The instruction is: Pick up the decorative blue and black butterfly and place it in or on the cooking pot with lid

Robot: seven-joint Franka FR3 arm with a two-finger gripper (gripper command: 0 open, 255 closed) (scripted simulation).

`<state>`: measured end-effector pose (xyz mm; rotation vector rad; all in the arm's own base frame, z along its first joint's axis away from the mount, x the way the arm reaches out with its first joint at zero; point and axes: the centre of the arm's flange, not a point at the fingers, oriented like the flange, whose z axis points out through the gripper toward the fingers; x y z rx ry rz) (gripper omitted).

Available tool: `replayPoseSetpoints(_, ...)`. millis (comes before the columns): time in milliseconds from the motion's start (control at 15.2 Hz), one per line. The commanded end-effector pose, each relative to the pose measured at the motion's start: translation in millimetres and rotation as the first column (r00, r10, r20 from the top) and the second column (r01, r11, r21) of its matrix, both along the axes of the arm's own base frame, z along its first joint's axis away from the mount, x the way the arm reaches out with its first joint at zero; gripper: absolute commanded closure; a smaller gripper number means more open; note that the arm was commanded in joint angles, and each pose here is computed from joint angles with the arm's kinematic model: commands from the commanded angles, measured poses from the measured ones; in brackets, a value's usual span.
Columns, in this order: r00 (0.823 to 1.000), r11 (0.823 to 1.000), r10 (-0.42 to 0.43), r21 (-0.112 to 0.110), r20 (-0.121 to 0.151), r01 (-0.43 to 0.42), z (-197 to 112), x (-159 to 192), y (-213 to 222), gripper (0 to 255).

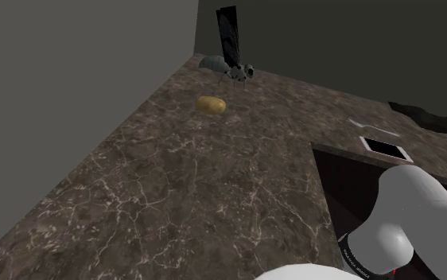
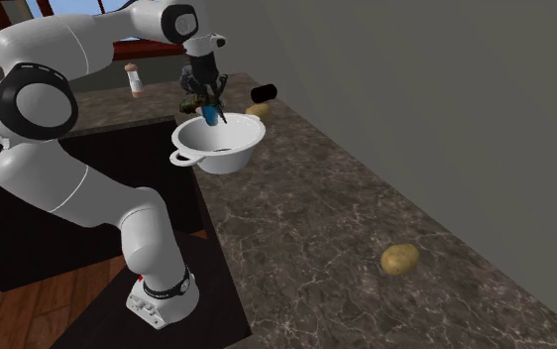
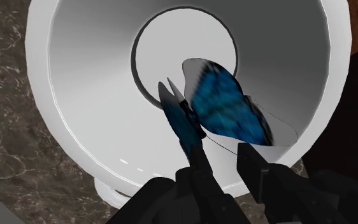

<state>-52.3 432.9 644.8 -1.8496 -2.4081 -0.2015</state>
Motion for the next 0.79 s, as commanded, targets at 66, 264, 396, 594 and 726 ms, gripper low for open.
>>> replayPoseSetpoints(66, 1.000, 1.000, 0.000, 0.000, 0.000, 0.000, -17, 0, 0, 255)
replayPoseSetpoints(264, 1.000, 1.000, 0.000, 0.000, 0.000, 0.000, -33, 0, 0, 255)
replayPoseSetpoints(396, 1.000, 1.000, 0.000, 0.000, 0.000, 0.000, -44, 0, 0, 255)
replayPoseSetpoints(594, 1.000, 1.000, 0.000, 0.000, 0.000, 0.000, -48, 0, 0, 255)
replayPoseSetpoints(726, 1.000, 1.000, 0.000, 0.000, 0.000, 0.000, -46, 0, -1, 0)
